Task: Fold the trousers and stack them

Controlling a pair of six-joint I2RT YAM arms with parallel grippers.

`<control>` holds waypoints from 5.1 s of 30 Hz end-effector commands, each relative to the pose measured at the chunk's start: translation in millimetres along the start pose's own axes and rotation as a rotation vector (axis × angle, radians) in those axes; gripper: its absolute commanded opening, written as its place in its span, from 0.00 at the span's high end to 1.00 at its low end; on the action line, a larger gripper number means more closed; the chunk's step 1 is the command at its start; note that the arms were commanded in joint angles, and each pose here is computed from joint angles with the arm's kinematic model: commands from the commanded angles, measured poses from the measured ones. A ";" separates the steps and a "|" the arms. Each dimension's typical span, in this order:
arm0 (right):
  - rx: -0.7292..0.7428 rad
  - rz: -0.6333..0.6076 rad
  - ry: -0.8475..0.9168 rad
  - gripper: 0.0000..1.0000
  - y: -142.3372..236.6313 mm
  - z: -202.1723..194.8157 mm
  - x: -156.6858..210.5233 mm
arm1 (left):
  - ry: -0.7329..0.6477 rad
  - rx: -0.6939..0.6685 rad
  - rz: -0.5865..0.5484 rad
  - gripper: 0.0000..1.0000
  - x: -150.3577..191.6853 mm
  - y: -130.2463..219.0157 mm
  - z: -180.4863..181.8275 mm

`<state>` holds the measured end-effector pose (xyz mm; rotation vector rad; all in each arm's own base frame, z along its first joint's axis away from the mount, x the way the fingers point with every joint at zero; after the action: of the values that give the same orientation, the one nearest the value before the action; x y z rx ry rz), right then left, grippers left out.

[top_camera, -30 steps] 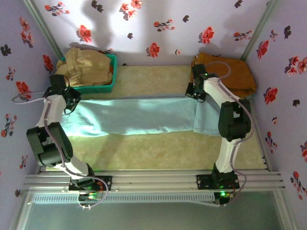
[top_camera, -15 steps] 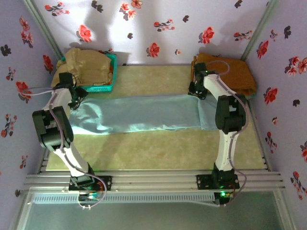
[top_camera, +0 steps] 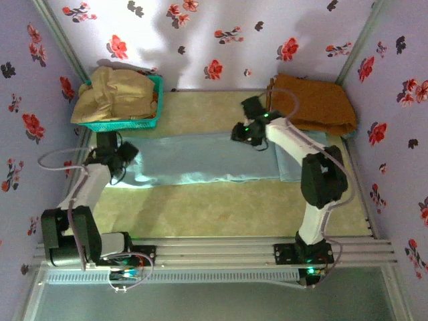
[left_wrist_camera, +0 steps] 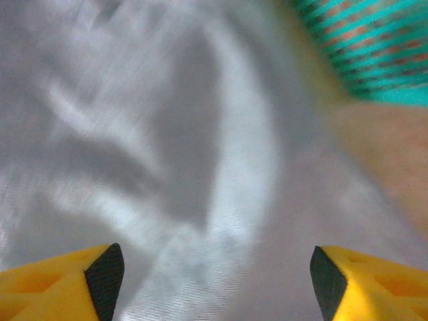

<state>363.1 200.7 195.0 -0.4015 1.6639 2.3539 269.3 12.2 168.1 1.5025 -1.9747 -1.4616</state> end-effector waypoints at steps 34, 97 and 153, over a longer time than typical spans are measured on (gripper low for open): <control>0.216 0.199 -0.179 0.43 68.3 -69.1 116.6 | 0.359 0.261 -0.019 0.25 -16.6 47.9 63.4; 0.529 -0.120 -0.816 0.40 119.3 -243.6 73.5 | 0.034 0.376 0.228 0.18 40.9 17.6 10.4; 0.466 0.015 -0.989 0.47 99.2 -270.7 171.6 | 0.077 0.351 0.223 0.18 49.9 27.5 30.8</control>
<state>198.8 -78.2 136.7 0.7107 1.4802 1.6229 218.5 -16.8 159.1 1.3745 -2.3866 -0.9565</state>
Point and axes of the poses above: each hand's point on the last joint's axis, 136 mm out from that joint toward the fingers, its own y axis back along the fingers, its own z axis along the line the jaws close on, x = y × z, the point moved 10 cm from there along y, back along the fingers, and after that the axes turned 6 degrees about y, right-handed, at the moved point
